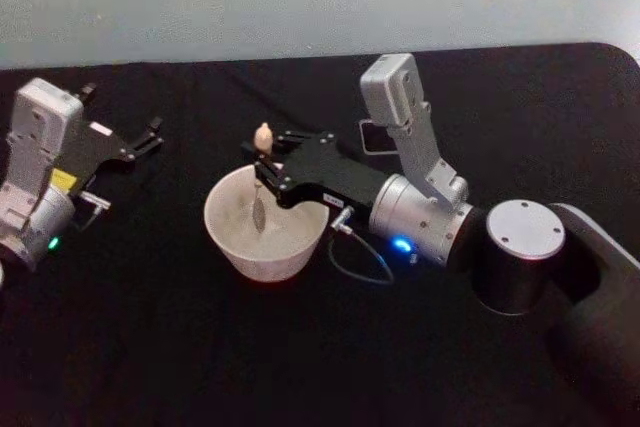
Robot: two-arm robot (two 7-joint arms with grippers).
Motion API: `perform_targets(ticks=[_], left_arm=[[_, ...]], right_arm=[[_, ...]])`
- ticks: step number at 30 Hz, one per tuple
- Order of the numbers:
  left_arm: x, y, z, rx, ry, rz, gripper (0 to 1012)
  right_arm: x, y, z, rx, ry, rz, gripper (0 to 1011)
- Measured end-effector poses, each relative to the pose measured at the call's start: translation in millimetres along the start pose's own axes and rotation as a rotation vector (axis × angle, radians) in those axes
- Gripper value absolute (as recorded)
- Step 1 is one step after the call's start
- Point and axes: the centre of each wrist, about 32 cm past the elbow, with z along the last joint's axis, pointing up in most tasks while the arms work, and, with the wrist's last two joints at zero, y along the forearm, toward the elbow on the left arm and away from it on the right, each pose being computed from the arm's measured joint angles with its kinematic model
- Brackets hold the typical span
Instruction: Pick up the stirring spoon with one hand, stir inside the cup, then place it back in its original position.
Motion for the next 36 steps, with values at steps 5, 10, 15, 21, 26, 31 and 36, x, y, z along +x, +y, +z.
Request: perform_targets(ticks=[5, 10, 15, 21, 26, 31, 36], left_arm=[[0.0, 0.0, 0.0, 0.0, 0.0, 0.0, 1001], [0.0, 0.0, 0.0, 0.0, 0.0, 0.0, 1001], [0.0, 0.0, 0.0, 0.0, 0.0, 0.0, 1001], [0.0, 0.0, 0.0, 0.0, 0.0, 0.0, 1001], [0.0, 0.0, 0.0, 0.0, 0.0, 0.0, 1001], [0.0, 0.0, 0.0, 0.0, 0.0, 0.0, 1001], [0.0, 0.0, 0.0, 0.0, 0.0, 0.0, 1001]], right_arm=[[5.0, -2.4, 0.5, 0.0, -0.003, -0.018, 195], [7.5, -5.8, 0.1, 0.001, -0.002, -0.031, 195], [7.8, -7.8, 0.5, 0.002, -0.003, -0.035, 194], [7.4, -10.2, 5.7, 0.019, -0.005, -0.035, 194], [8.6, -15.6, 18.9, 0.067, 0.002, -0.03, 194], [10.2, -25.0, 38.4, 0.14, 0.011, -0.024, 195], [12.3, -36.8, 55.4, 0.191, 0.014, -0.036, 195]])
